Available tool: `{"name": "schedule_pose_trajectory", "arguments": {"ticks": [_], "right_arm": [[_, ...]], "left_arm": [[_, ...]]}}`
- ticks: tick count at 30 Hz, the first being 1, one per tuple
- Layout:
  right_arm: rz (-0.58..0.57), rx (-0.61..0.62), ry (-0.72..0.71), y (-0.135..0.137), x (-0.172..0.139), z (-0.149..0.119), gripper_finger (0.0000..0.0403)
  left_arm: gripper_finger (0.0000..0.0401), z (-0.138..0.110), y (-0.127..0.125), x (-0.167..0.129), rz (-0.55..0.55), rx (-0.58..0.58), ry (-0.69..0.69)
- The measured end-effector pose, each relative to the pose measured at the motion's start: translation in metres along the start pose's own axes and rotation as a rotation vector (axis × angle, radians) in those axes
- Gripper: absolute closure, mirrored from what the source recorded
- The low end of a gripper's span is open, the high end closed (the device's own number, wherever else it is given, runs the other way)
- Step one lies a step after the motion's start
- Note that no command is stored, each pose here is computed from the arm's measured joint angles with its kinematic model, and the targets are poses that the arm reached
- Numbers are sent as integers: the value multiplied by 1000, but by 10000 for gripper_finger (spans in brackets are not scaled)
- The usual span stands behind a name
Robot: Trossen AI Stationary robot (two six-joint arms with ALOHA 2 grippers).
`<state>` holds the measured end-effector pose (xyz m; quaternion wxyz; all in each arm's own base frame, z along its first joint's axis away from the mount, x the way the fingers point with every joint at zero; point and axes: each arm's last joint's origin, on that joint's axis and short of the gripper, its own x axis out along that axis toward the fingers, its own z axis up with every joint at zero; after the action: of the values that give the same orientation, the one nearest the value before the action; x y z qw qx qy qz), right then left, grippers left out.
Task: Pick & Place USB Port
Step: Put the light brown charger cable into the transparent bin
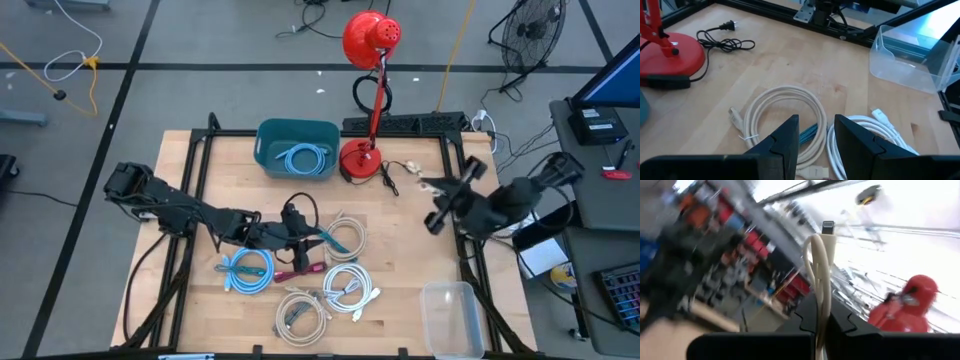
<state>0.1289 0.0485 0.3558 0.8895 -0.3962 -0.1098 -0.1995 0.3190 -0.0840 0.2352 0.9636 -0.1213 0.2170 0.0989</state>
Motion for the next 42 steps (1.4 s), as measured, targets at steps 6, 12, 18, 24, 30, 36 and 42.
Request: {"name": "schedule_pose_trajectory", "arguments": {"ticks": [6, 12, 18, 24, 30, 36, 42], "right_arm": [[160, -71, 191, 7, 26, -25, 403], [424, 45, 347, 12, 43, -70, 403], [657, 329, 495, 8, 38, -108, 403], [820, 618, 546, 7, 24, -111, 403], [879, 814, 544, 8, -1, -99, 403], [830, 1048, 581, 4, -32, -90, 403], [649, 1229, 609, 7, -58, -98, 403]], "left_arm": [[274, -1, 0, 0, 4, -9, 2], [274, -2, -1, -1, 9, -17, 17], [274, -16, 0, -1, 22, -28, 38], [274, -29, 6, -1, 65, -66, 48], [274, -31, 5, -1, 50, -82, 33], [274, -31, 2, -2, 35, -86, 25], [274, -29, 1, -2, 29, -97, 5]]}}
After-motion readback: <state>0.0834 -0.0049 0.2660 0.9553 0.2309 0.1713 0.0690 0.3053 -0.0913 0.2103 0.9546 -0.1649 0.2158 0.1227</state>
